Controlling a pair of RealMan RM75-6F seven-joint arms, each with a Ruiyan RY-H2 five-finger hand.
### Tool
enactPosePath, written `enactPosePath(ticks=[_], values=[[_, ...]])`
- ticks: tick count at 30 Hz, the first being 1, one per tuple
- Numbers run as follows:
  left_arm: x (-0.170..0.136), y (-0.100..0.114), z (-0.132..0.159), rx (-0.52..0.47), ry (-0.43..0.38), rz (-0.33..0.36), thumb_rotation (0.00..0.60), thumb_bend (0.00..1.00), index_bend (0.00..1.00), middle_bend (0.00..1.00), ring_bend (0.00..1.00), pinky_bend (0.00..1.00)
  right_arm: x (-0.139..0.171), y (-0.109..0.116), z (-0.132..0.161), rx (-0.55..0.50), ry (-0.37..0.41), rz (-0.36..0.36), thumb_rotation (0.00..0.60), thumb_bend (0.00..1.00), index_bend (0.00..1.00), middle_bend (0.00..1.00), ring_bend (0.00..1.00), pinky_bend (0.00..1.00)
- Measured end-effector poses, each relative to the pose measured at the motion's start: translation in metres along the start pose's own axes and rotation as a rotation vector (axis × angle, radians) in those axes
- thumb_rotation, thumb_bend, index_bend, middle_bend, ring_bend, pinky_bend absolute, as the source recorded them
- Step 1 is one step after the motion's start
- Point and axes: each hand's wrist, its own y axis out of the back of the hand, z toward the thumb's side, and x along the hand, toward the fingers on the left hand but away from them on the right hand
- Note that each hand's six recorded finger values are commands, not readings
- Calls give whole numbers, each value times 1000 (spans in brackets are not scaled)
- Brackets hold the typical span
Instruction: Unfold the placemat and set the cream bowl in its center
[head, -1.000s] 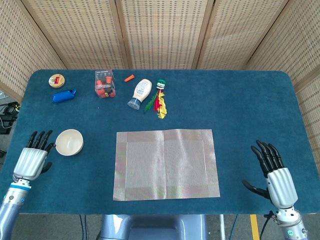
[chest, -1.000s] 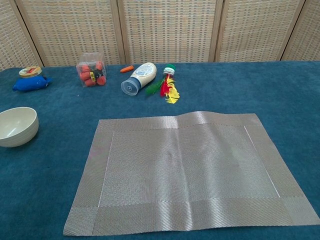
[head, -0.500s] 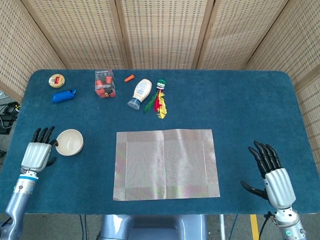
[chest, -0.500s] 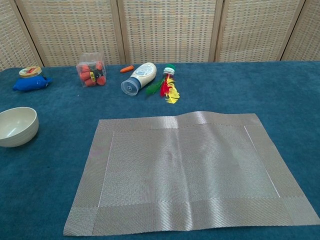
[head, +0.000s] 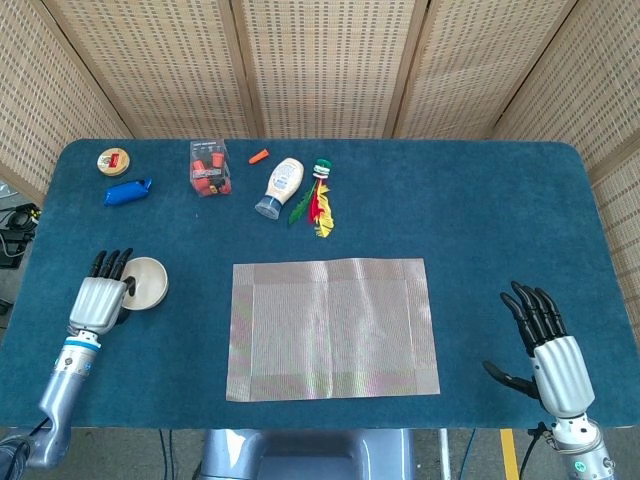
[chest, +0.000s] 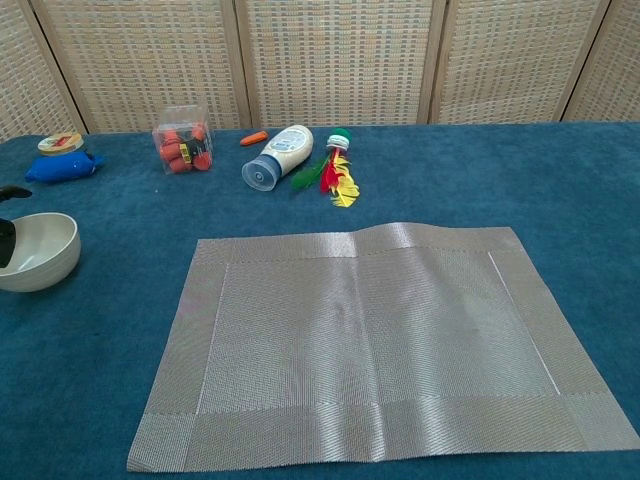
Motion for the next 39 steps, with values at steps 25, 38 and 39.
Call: enactPosePath(ticks=[25, 38, 39], values=[[-3, 32, 41, 2, -112, 80, 600, 451, 725, 0, 0, 0, 1, 7, 1, -17, 7, -19, 600, 222, 77, 0, 0, 0], [-4, 89, 151, 29, -351, 152, 600, 449, 709, 0, 0, 0, 0, 13, -6, -34, -13, -33, 600, 222, 81, 0, 0, 0], [-5, 91, 163, 31, -374, 151, 600, 449, 708, 0, 0, 0, 0, 14, -7, -37, -15, -36, 600, 222, 81, 0, 0, 0]])
